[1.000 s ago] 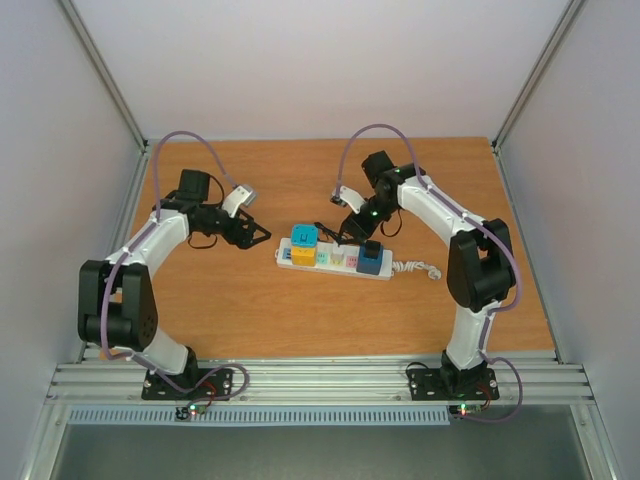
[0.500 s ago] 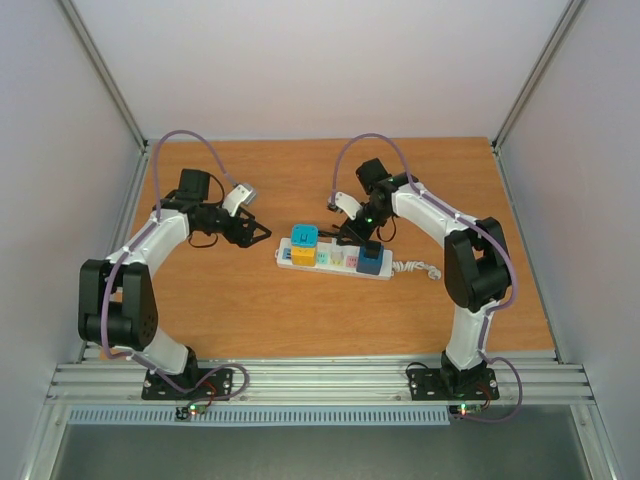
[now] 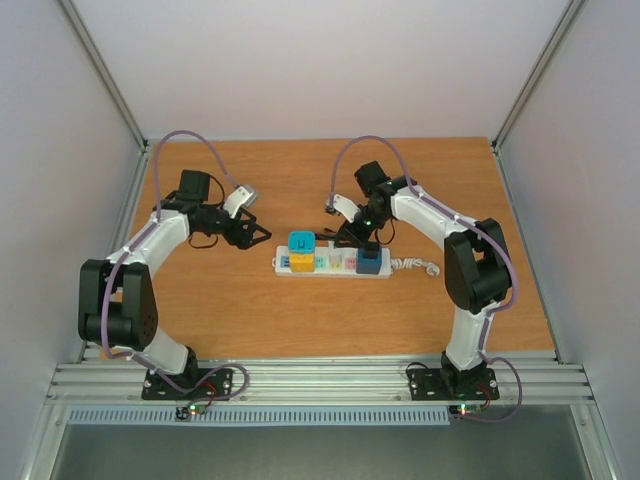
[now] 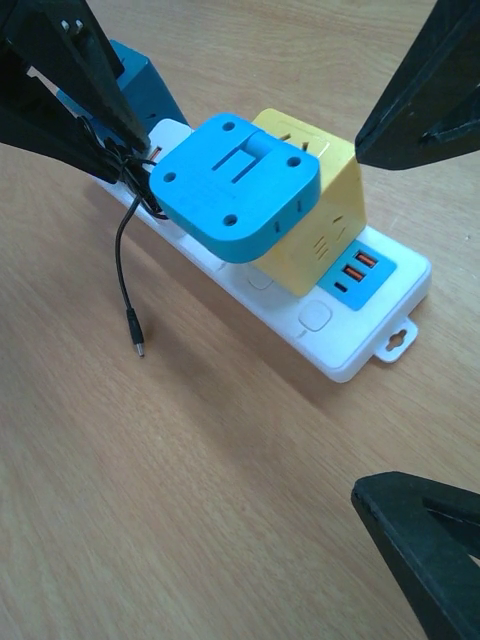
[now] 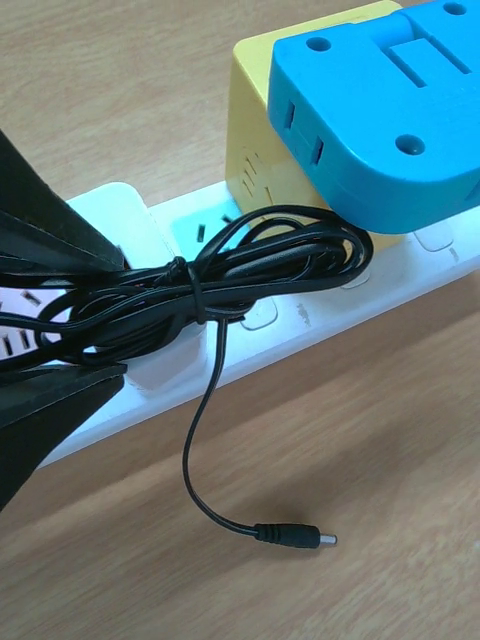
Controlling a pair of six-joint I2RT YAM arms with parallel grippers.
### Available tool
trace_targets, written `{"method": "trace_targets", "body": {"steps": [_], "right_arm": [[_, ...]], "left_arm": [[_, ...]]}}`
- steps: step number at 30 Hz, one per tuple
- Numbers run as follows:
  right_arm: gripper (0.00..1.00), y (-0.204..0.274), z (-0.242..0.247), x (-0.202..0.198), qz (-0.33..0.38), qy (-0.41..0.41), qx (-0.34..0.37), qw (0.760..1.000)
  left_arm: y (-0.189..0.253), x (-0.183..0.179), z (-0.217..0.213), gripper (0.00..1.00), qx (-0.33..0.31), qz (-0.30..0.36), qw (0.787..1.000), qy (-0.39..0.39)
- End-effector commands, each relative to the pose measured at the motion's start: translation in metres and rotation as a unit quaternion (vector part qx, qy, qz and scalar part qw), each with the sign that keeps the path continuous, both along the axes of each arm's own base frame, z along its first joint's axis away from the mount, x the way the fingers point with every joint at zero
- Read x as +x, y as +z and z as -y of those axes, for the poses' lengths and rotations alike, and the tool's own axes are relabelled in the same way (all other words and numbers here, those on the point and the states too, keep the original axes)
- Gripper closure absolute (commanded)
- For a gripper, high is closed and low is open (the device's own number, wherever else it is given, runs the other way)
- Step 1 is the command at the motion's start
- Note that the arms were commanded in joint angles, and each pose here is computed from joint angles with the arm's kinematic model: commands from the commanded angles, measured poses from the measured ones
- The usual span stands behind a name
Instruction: Pull the plug off the socket
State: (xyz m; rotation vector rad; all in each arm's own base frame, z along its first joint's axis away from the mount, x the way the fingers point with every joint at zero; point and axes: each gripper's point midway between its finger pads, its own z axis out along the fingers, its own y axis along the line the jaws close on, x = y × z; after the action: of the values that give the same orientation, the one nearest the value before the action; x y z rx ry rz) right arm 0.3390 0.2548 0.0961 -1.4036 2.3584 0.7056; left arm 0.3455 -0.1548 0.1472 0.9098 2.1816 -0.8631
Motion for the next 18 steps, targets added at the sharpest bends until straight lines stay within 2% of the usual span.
{"method": "trace_targets", "body": {"steps": [1, 11, 18], "right_arm": [[0.74, -0.03, -0.007, -0.05, -0.074, 0.057, -0.018, 0.995], [0.68, -0.006, -0.016, -0.032, -0.043, 0.049, 0.003, 0.998], [0.67, -0.008, -0.014, -0.03, -0.047, 0.043, 0.001, 0.998]], "left_arm": [[0.004, -0.011, 0.007, 0.15, -0.014, 0.014, 0.999, -0.032], [-0.006, -0.031, 0.044, 0.15, -0.025, -0.008, 0.995, -0.092], [-0.019, -0.044, 0.071, 0.17, -0.018, -0.036, 0.99, -0.133]]}}
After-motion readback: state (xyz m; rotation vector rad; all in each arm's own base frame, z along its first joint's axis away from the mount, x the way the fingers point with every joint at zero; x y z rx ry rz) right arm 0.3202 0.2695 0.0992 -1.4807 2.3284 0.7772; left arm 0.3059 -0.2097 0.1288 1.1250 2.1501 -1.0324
